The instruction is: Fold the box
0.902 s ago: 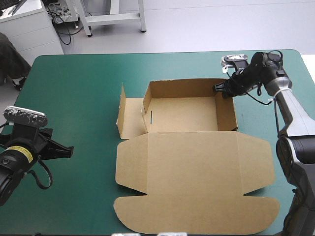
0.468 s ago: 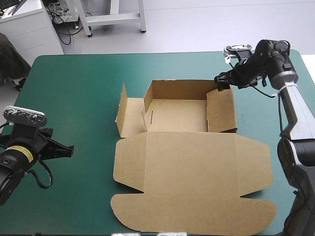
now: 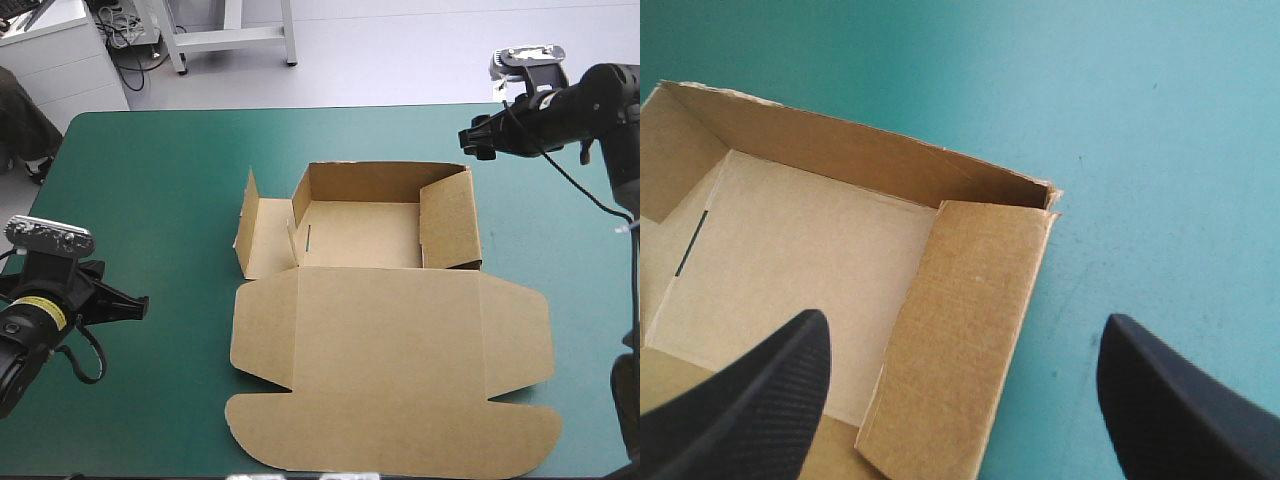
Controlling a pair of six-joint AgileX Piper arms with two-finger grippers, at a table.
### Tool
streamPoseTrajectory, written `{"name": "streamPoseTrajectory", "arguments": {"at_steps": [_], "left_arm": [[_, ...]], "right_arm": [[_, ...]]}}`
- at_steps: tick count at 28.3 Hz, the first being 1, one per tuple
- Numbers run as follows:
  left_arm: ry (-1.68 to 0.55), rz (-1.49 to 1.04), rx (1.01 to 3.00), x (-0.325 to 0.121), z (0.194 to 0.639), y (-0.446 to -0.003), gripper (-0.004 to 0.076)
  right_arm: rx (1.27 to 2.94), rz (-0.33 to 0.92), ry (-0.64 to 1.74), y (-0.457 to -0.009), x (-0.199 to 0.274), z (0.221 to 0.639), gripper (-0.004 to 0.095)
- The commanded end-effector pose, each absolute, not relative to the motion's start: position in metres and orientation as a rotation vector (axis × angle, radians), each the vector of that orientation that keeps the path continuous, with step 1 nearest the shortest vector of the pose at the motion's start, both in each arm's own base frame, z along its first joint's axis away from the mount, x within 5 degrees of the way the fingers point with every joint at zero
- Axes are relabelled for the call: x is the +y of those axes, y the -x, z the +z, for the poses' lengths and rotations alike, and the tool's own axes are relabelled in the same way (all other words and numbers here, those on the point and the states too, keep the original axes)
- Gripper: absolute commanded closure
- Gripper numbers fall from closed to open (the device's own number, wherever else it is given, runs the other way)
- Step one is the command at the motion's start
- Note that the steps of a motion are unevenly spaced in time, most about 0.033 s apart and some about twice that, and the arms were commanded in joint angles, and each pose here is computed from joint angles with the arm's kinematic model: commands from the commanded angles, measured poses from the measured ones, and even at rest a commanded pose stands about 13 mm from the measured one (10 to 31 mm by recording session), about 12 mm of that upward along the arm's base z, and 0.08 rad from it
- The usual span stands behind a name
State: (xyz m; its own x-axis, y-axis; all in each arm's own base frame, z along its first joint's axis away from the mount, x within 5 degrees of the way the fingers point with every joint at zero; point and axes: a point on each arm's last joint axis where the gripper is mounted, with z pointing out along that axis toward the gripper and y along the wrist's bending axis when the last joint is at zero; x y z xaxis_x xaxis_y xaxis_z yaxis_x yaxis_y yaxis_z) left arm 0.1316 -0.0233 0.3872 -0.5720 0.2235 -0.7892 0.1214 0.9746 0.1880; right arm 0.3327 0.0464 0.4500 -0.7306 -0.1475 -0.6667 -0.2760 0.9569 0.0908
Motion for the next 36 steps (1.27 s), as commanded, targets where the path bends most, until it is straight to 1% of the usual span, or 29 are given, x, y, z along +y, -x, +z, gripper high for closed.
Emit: {"name": "streamPoseTrajectory", "arguments": {"at_steps": [1, 6, 10, 18, 23, 31, 32, 36], "left_arm": [[-0.231, 0.134, 2.111, -0.023, 0.398, -0.133, 0.0730], [-0.231, 0.134, 2.111, -0.023, 0.398, -0.133, 0.0730], [-0.231, 0.133, 2.109, -0.023, 0.398, -0.133, 0.0730], [-0.233, 0.128, 2.098, -0.024, 0.399, -0.133, 0.0730], [-0.244, 0.133, 2.095, -0.024, 0.399, -0.133, 0.0730], [-0.242, 0.131, 2.093, -0.024, 0.400, -0.133, 0.0730], [-0.242, 0.131, 2.093, -0.024, 0.400, -0.133, 0.0730], [-0.238, 0.126, 2.094, -0.024, 0.400, -0.133, 0.0730]], "right_arm": [[2.324, 0.224, 0.309, -0.295, 0.043, 0.475, 0.0220], [2.373, 0.221, 0.320, -0.272, 0.041, 0.462, 0.0220], [2.450, 0.200, 0.322, -0.274, 0.039, 0.440, 0.0220], [2.552, 0.221, 0.298, -0.315, 0.043, 0.397, 0.0220], [2.635, 0.282, 0.277, -0.343, 0.048, 0.364, 0.0220], [2.650, 0.299, 0.244, -0.376, 0.052, 0.328, 0.0222], [2.650, 0.299, 0.241, -0.378, 0.052, 0.326, 0.0227], [2.652, 0.294, 0.237, -0.387, 0.052, 0.314, 0.0301]]}}
